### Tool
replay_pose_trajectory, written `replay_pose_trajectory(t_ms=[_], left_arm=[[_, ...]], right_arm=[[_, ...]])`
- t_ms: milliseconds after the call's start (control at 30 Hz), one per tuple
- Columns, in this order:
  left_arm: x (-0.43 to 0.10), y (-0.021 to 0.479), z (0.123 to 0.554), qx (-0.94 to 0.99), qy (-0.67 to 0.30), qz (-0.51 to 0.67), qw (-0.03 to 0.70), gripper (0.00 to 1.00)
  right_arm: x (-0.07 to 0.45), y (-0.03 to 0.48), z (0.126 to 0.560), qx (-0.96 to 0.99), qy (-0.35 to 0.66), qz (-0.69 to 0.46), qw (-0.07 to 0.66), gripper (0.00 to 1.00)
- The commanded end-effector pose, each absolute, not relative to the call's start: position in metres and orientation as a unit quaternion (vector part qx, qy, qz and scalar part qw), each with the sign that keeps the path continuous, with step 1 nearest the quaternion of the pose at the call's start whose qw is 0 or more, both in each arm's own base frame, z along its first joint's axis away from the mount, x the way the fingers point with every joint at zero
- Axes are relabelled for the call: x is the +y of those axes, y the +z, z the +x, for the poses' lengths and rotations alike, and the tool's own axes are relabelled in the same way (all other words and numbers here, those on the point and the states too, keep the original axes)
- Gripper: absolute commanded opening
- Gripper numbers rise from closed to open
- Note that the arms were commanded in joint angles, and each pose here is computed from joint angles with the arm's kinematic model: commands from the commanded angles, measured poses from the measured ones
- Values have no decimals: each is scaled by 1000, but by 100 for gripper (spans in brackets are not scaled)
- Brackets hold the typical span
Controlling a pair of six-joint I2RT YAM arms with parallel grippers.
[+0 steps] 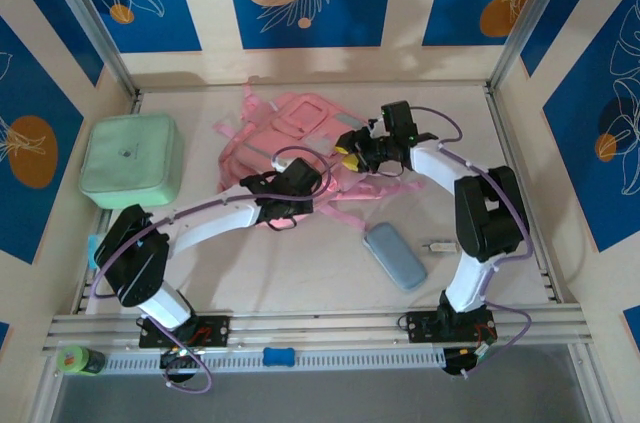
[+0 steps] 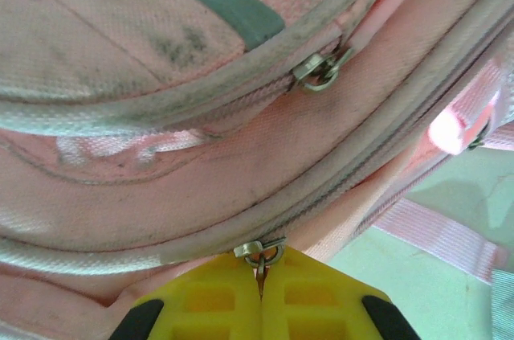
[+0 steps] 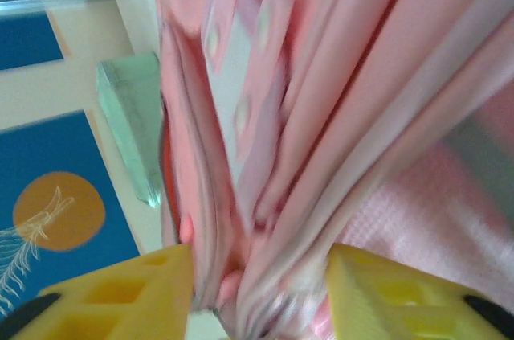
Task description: Pack books, pencil case, and school supplies into a backpack
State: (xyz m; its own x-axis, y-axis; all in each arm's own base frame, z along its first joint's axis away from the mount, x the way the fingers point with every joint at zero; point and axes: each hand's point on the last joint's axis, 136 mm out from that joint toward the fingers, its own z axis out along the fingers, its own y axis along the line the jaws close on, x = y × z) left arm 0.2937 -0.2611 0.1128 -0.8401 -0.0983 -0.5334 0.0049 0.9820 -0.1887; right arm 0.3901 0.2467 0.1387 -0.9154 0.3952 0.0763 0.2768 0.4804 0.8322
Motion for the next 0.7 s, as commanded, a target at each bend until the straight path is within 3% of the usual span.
replay_pose_trajectory(t_ms=[0, 100, 200, 300, 367, 433, 667], left_arm=[[-278, 125, 300, 951, -119, -8, 285, 0], [-283, 126, 302, 951, -123, -7, 284, 0], [-284, 124, 302, 952, -122, -4, 279, 0], [-281, 125, 301, 952, -117, -3, 283, 0], [-276, 123, 300, 952, -109, -2, 285, 0], [-266, 120, 298, 955, -90, -6, 283, 0], [-218, 105, 275, 964, -30, -14, 265, 0]], right_arm=[[268, 151, 352, 837, 507, 205, 21, 58], [283, 142, 342, 827, 510, 236, 0, 61], [295, 135, 342, 832, 494, 250, 7, 57], [298, 129, 352, 835, 487, 256, 21, 44], [294, 122, 360, 840, 478, 256, 29, 26], [286, 117, 366, 843, 472, 257, 41, 14], [244, 117, 386, 872, 432, 213, 84, 0]])
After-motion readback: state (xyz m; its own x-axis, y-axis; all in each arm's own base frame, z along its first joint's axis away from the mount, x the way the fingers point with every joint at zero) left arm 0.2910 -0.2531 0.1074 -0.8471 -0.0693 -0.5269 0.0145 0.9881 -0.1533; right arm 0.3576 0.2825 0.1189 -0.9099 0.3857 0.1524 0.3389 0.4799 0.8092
